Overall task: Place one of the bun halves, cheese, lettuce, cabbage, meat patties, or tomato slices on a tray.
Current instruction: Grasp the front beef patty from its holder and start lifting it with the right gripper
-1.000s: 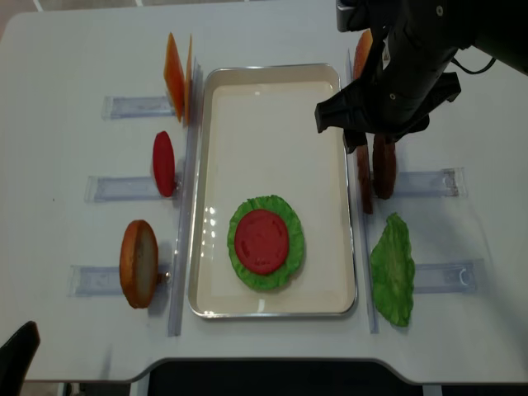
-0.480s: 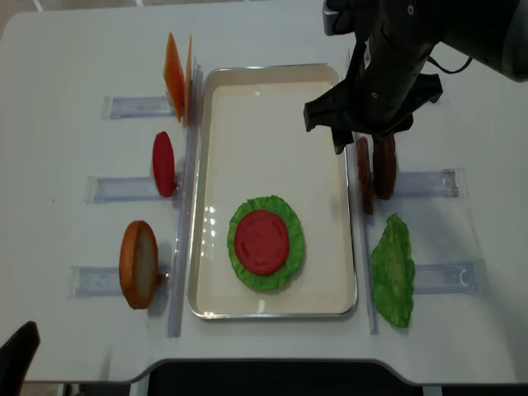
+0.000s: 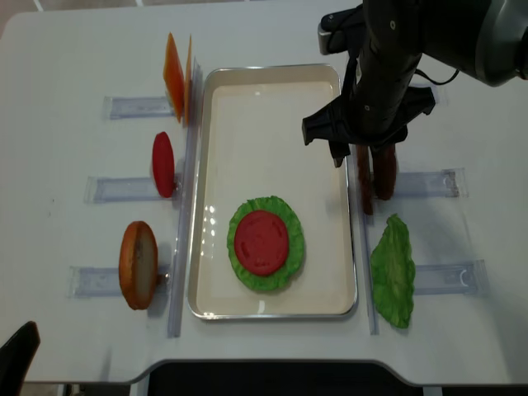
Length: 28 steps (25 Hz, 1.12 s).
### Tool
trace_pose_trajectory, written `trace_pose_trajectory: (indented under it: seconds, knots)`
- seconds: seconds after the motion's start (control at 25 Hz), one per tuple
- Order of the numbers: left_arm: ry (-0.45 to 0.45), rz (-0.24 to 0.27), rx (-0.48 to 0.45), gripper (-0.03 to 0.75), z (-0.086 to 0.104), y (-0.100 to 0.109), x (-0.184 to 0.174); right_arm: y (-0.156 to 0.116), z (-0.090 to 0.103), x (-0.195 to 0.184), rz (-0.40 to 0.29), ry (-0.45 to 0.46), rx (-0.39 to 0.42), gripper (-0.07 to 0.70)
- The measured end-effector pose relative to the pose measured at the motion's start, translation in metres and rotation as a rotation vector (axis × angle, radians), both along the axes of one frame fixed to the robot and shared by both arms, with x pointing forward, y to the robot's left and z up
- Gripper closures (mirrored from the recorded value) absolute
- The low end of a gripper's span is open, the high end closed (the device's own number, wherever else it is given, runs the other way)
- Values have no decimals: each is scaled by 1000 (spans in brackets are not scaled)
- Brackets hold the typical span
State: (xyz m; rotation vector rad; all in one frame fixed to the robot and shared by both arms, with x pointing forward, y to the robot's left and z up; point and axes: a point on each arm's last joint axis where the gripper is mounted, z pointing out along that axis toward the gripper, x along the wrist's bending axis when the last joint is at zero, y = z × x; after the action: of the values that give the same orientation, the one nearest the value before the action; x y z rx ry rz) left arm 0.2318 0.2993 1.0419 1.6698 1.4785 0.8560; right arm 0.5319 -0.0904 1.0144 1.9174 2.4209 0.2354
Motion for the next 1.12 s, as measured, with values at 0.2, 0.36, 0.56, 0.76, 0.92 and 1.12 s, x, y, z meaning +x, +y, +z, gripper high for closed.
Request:
trace_pose_trajectory:
  seconds: [0.2,0.36,0.56,0.76,0.92,1.12]
  knots:
    - [0,0,0,181,0,0,0,1,-6,2,3,6,-15,226]
    - [0,0,0,181,0,0,0,-1,-8,4,11,-1,-37,223]
    - [0,0,0,181,0,0,0,-2,-8,5,18,-11,-54,223]
    - [0,0,0,181,0,0,0,-2,-8,5,18,-12,-54,223]
    - [0,0,0,181,0,0,0,-2,-8,5,18,-15,-52,223]
    - [0,0,0,181,0,0,0,0,-14,7,19,-8,-57,223]
